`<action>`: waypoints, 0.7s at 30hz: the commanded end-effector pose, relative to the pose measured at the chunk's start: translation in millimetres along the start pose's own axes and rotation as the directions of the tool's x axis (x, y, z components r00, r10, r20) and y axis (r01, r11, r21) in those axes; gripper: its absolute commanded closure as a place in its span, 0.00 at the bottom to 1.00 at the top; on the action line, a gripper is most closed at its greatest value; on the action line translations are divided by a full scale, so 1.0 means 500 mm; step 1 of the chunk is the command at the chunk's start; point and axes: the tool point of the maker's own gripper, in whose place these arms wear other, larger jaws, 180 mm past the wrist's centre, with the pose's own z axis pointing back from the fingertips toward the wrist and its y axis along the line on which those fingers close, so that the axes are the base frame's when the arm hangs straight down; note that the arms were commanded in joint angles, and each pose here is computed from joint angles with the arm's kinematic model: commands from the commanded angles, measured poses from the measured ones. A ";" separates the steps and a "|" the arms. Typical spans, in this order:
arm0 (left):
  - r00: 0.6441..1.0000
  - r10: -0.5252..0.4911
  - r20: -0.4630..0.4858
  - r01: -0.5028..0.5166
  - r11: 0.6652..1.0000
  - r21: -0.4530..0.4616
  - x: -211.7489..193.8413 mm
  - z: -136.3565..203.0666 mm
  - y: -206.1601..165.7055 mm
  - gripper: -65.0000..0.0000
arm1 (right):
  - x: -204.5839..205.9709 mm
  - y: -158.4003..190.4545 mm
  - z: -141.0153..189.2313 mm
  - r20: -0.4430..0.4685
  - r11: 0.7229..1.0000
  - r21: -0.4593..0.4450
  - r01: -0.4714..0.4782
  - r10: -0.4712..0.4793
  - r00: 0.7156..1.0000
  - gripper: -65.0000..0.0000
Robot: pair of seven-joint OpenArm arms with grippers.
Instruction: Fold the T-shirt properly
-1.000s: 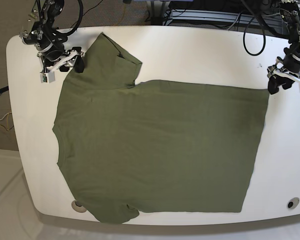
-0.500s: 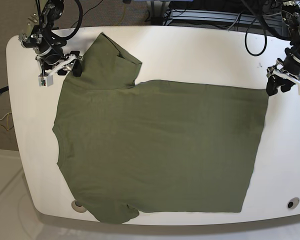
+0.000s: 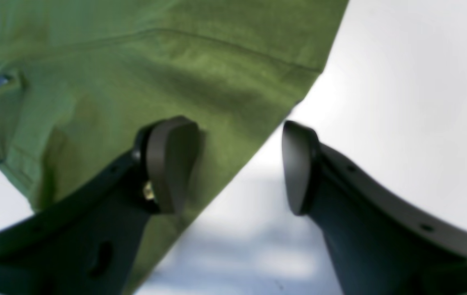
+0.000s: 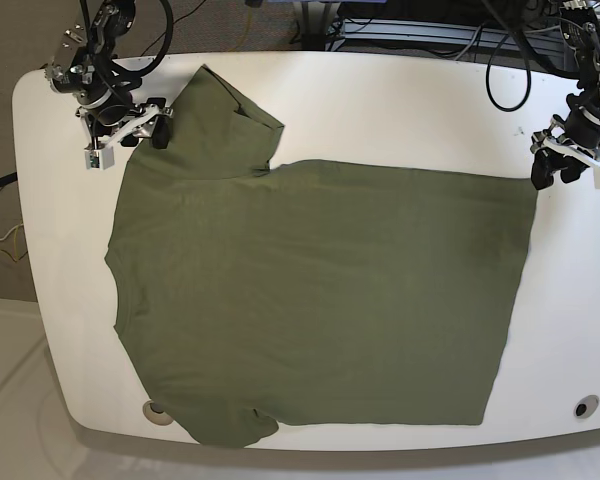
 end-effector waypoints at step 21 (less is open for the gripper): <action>0.999 -0.001 0.047 0.001 1.000 0.001 0.038 -0.002 0.010 0.43 | 0.007 0.065 -0.021 0.026 0.996 0.078 0.038 -0.040 0.999 0.47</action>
